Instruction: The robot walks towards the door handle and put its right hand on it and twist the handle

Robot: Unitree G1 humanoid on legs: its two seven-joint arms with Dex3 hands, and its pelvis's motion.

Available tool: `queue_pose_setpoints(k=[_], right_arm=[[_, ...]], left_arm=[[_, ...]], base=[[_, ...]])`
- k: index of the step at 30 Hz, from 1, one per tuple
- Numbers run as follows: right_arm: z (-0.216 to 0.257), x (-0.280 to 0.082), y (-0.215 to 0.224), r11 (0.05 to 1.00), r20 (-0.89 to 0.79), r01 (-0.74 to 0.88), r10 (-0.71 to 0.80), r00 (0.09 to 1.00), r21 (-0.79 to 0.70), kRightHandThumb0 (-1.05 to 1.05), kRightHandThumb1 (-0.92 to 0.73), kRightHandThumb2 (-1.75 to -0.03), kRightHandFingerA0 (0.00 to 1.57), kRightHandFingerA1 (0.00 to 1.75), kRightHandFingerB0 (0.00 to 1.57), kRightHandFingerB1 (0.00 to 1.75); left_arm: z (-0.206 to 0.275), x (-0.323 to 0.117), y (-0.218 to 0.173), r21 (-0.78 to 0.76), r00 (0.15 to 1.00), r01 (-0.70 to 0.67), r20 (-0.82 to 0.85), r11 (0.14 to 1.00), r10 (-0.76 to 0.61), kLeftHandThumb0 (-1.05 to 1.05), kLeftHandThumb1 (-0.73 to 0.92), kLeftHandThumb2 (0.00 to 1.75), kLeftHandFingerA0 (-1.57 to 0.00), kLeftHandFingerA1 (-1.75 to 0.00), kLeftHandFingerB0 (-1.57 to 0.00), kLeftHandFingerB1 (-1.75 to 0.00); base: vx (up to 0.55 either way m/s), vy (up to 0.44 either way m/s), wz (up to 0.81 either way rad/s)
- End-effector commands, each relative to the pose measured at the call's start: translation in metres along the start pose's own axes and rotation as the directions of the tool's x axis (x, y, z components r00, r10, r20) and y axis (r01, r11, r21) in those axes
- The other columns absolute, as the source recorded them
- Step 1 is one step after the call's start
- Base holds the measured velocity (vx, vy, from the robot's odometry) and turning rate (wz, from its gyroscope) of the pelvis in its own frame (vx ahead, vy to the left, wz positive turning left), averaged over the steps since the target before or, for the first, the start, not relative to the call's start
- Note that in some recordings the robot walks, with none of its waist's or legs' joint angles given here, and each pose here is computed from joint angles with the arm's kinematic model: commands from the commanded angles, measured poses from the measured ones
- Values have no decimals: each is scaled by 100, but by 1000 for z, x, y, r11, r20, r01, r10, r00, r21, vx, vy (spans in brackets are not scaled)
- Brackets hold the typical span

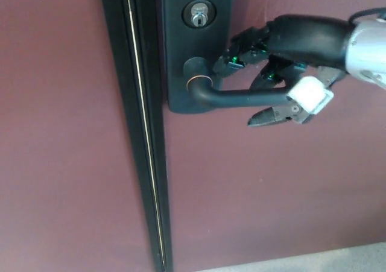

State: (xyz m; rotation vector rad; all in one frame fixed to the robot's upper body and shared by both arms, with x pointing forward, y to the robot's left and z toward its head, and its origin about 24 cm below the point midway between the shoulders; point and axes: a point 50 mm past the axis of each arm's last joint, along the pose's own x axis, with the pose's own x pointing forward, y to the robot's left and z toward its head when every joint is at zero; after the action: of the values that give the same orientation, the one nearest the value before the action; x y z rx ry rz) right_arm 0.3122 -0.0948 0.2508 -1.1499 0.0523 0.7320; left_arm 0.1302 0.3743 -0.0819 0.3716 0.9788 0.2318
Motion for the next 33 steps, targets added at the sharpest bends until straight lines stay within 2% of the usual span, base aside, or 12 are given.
queue_pose_setpoints(k=[1, 3, 4, 14, 19, 20, 21, 22, 25, 29, 32, 33], right_arm=[[4, 11, 4, 995, -33, -51, 48, 998, -84, -59, -45, -74, 37, 48, 28, 42], [6, 12, 3, 993, -44, -56, 52, 998, -104, -59, -45, -74, 38, 48, 27, 42], [7, 12, 3, 993, -46, -57, 52, 998, -108, -53, -53, -56, 43, 39, 31, 33], [11, 14, 8, 984, -63, -56, 45, 997, -171, -51, -53, -56, 40, 39, 30, 32], [8, 14, 14, 977, -76, -47, 32, 997, -206, -47, -52, -56, 51, 43, 47, 38], [7, 14, 16, 963, -76, -26, 6, 997, -269, -38, -52, -56, 80, 73, 72, 53], [7, 14, 17, 955, -71, -15, -6, 997, -296, -32, -44, -84, 83, 95, 72, 71], [7, 13, 18, 952, -69, -11, -10, 998, -306, -32, -44, -84, 83, 95, 72, 71], [4, 11, 22, 917, -28, 57, -74, 997, -396, -24, -50, -56, 79, 159, 90, 84], [2, 11, 24, 893, 33, 149, -149, 988, -424, -18, -52, -52, 73, 172, 86, 116], [1, 11, 25, 891, 40, 157, -154, 987, -426, -18, -52, -52, 73, 172, 86, 116], [2, 13, 25, 887, 83, 217, -201, 976, -407, -11, -53, -52, 70, 172, 69, 138]], left_arm=[[-4, -1, 3, 1, 1000, -6, -15, 1000, 6, -14, 66, 59, -64, -47, -48, -40], [-3, -2, 3, -2, 1000, -5, -10, 1000, 5, -13, 66, 59, -64, -47, -49, -40], [-3, -2, 3, -2, 1000, -6, -10, 1000, 6, -13, 66, 59, -64, -47, -49, -40], [-2, -2, 6, -15, 1000, -9, -3, 1000, 9, -13, 66, 59, -64, -47, -49, -41], [-5, -3, 5, 2, 1000, -4, -8, 1000, 4, -13, 66, 59, -64, -47, -49, -41], [-4, -3, 5, 6, 1000, -6, -4, 1000, 6, -13, 66, 59, -64, -47, -49, -41], [-4, -2, 5, 0, 1000, -8, -3, 1000, 8, -13, 66, 59, -64, -47, -49, -41], [-4, -2, 5, -2, 1000, -9, -2, 1000, 9, -13, 66, 59, -64, -47, -49, -41], [-4, -2, 5, -20, 1000, -9, -12, 1000, 9, -14, 66, 59, -63, -47, -49, -41], [-4, -2, 5, -2, 1000, -9, -18, 1000, 9, -14, 66, 59, -64, -47, -49, -41], [-4, -2, 5, -2, 1000, -9, -18, 1000, 9, -14, 66, 59, -64, -47, -49, -41], [-2, -2, 5, 1, 1000, -7, -7, 1000, 7, -14, 66, 59, -63, -47, -50, -41]], base=[[0, 0, 0], [0, 0, 0], [0, 0, 0], [0, 0, 0], [0, 0, 0], [0, 0, 0], [0, 0, 0], [0, 0, 0], [0, 0, 0], [0, 0, 0], [0, 0, 0], [0, 0, 0]])
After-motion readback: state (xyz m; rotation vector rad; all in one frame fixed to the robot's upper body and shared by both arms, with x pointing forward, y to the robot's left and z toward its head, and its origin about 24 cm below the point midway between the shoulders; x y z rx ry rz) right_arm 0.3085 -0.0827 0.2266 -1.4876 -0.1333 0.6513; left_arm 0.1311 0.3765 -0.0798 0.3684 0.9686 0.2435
